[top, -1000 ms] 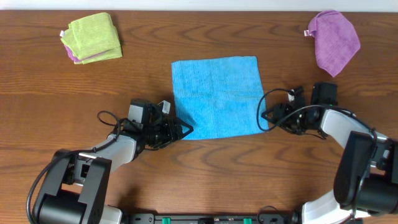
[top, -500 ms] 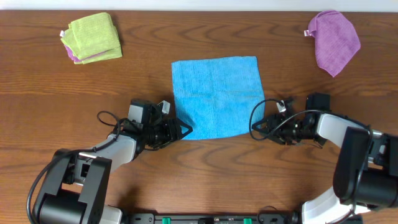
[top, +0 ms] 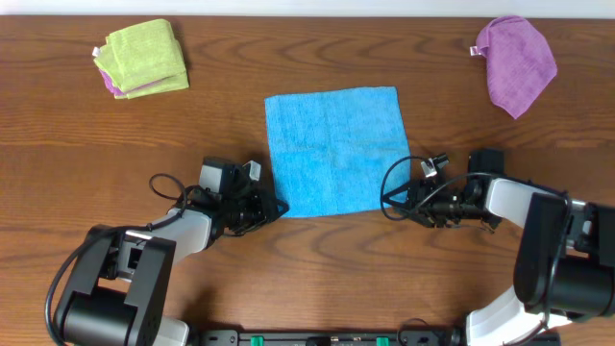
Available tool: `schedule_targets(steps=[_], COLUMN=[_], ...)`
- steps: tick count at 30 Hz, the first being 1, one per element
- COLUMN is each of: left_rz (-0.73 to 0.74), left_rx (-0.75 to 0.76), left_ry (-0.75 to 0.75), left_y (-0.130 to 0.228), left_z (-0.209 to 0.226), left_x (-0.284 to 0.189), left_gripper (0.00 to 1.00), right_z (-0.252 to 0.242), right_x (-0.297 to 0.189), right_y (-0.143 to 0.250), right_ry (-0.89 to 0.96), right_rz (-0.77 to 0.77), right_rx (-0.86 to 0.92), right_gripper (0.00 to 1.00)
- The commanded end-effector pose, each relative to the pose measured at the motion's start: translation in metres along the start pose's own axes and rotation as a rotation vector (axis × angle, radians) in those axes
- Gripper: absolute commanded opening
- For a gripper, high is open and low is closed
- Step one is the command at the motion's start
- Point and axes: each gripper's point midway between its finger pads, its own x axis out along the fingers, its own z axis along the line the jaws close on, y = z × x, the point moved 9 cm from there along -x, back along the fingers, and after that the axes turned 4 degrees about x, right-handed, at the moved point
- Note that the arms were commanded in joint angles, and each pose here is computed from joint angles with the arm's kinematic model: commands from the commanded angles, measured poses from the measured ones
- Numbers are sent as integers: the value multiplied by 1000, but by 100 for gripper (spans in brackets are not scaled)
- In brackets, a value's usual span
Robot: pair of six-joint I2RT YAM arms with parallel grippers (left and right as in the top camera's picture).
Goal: Fold the cloth
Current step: 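Position both grippers at the blue cloth's bottom corners and grasp them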
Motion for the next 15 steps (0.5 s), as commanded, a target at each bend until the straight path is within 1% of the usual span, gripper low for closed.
schedule_targets(steps=[1,3,6,7,10,15], left_rz=[4,4,4,4,4,1], left_rx=[-41,-41,-41,-41,-40,-40], left_ry=[-99,-99,-99,-99,-99,-103], left_y=[8,8,8,8,8,8], left_z=[18,18,18,18,18,19], left_x=[4,4,4,4,4,4], left_gripper=[37,45,51,52,52,52], right_z=[-78,-80,-80,-79,-77,-76], right_x=[7,4,-1,-2,-5,-18], right_y=[31,32,29,27,20,11], right_ry=[610,661,709,717,743,888], right_rz=[69,74,77,75,55,34], right_rx=[136,148,161,160,164,206], right_gripper=[67,72,74,76,76,77])
